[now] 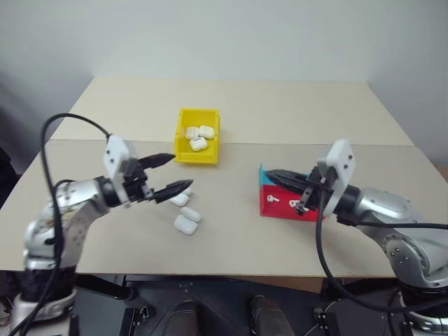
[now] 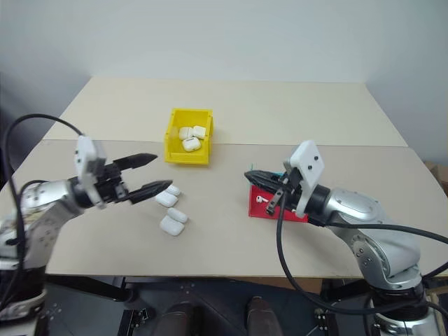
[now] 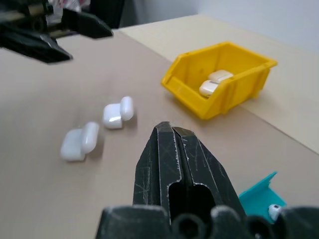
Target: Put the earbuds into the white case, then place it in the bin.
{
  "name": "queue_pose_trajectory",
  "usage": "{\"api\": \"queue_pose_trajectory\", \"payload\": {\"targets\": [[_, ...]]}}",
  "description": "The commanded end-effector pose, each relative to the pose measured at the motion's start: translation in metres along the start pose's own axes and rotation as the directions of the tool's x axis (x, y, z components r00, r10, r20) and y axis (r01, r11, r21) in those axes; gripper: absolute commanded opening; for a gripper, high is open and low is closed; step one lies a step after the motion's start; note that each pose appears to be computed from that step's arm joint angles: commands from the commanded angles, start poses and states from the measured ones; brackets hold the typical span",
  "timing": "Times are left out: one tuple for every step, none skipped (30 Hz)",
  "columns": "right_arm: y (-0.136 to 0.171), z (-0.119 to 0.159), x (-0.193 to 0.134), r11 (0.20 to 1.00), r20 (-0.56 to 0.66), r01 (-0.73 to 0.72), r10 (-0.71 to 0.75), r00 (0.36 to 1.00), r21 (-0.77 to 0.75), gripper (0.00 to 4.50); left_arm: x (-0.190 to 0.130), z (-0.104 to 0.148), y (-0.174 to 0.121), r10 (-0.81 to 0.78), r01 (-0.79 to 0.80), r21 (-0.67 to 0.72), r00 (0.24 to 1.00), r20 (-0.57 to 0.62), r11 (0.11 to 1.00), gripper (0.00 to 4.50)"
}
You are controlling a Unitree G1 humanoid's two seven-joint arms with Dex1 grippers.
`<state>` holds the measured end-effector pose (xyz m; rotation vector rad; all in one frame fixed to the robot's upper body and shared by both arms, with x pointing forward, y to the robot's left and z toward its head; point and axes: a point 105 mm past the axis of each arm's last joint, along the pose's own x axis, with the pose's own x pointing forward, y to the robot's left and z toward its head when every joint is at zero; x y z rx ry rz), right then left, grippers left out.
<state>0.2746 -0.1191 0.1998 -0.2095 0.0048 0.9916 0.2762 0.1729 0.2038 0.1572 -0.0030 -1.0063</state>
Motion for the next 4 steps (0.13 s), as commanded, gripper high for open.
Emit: {"api": "queue_pose_trajectory", "payload": {"targets": [[0.0068,0.0098,-0.0118,0.993,0.009,-0.097,0.097,0.995,-0.062,0.00,-0.0164,0.0164,-0.0220,-0.062,0.061,0.026,0.998,0.005,0.998,4.46],[0.0077,0.0094,-0.0140,0.991,-0.002,-0.119,0.120,0.993,-0.066,0.00,-0.0189,0.0148,-0.0253,-0.054,0.054,0.030,0.998,-0.012,0.998,4.46],[0.0082,0.0090,-0.0154,0.989,-0.009,-0.133,0.133,0.991,-0.069,0.00,-0.0203,0.0137,-0.0273,-0.047,0.048,0.033,0.999,-0.023,0.998,4.46],[0.0083,0.0088,-0.0160,0.987,-0.014,-0.144,0.144,0.990,-0.073,0.00,-0.0207,0.0127,-0.0291,-0.041,0.042,0.040,0.999,-0.027,0.998,4.46]]}}
